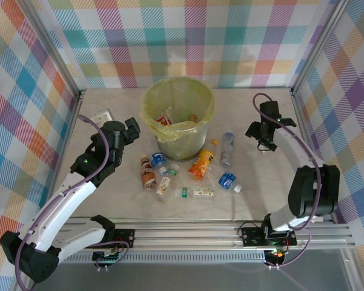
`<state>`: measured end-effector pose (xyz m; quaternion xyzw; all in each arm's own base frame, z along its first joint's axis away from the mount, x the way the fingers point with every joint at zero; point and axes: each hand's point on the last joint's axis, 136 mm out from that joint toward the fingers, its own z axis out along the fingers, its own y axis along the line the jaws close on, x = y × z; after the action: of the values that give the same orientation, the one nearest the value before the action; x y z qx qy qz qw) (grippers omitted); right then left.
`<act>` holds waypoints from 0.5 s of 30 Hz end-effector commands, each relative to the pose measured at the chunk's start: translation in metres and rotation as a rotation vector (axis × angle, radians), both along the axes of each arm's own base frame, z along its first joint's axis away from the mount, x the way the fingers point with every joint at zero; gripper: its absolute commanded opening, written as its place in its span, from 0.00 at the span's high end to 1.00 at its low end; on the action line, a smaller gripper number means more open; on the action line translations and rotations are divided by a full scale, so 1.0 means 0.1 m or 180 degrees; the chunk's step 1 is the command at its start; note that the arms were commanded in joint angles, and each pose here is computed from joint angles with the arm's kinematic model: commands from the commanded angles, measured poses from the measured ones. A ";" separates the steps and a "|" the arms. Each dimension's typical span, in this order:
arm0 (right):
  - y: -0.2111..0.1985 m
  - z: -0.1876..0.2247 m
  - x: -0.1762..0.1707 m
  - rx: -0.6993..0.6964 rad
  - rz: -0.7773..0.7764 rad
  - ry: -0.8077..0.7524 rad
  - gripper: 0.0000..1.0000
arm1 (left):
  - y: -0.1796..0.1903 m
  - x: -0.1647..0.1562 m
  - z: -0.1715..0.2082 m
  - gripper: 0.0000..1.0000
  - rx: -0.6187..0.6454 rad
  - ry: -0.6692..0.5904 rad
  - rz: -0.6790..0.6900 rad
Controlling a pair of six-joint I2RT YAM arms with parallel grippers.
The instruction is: Put the plastic bottles in the bin
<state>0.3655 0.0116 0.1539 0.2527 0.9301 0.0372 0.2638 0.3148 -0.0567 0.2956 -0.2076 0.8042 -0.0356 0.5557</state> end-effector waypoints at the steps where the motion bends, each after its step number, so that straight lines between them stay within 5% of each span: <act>1: 0.21 0.39 -0.01 0.0134 0.0349 -0.0310 0.38 | 0.14 -0.06 -0.02 0.00 -0.0081 -0.0055 0.0204; 15: 1.47 2.09 0.04 0.0370 0.1785 -0.1522 0.35 | 0.15 -0.08 -0.18 0.00 -0.0242 -0.0018 0.0289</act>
<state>0.3697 0.1323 0.3378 0.0439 0.8849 0.1934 0.4213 0.3088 -0.0478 0.2828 -0.2512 0.7943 -0.0449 0.5513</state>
